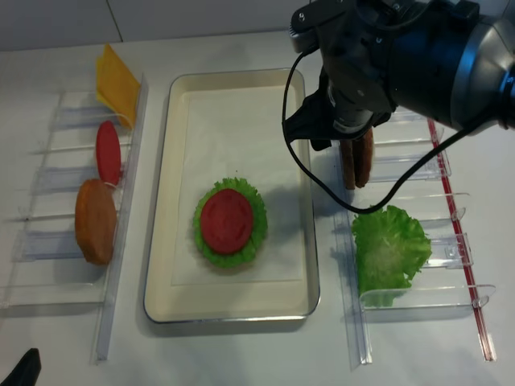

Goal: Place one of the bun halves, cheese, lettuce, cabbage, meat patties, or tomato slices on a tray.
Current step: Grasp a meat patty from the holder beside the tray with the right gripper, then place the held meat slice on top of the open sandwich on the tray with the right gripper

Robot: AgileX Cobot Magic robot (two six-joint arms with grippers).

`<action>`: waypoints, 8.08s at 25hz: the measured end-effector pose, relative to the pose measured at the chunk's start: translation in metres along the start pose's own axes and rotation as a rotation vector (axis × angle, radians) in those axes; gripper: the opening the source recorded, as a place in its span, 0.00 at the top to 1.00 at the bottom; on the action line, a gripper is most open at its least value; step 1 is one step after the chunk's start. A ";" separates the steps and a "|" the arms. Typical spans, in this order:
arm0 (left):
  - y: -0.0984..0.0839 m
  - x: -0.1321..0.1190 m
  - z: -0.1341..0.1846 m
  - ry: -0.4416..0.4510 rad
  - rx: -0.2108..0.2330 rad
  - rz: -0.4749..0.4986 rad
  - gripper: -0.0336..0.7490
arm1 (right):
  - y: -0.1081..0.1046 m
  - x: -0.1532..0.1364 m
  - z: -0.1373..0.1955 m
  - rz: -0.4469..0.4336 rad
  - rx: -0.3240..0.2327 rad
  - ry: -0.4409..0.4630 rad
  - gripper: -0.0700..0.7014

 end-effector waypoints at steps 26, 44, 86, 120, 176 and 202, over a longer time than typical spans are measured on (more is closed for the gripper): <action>0.000 0.000 0.000 0.000 0.000 0.000 0.29 | 0.001 -0.024 0.009 0.048 0.007 0.068 0.71; 0.000 0.000 0.000 0.000 0.000 0.000 0.29 | -0.004 0.045 -0.001 -0.027 -0.028 -0.076 0.71; 0.000 0.000 0.000 0.000 0.000 0.000 0.29 | 0.118 0.034 0.004 -1.162 -0.029 0.024 0.71; 0.000 0.000 0.000 0.000 0.000 0.000 0.30 | 0.104 -0.007 -0.001 -1.290 -0.181 0.118 0.71; 0.000 0.000 0.000 0.000 0.000 0.000 0.30 | 0.108 -0.030 0.002 -1.289 -0.252 0.159 0.71; 0.000 0.000 0.000 0.000 0.000 0.000 0.31 | 0.078 -0.022 -0.015 -1.164 -0.146 -0.012 0.01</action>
Point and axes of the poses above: a point on each arm's last joint axis where the gripper is mounted, x pointing back along that axis away from the gripper, y along the wrist's bending axis when the last joint is at zero, z = x × y, the point moved 8 cm from there along -x, pointing out along that axis toward the gripper, and after that the axes turned 2 degrees about x, right-handed, at the moved point
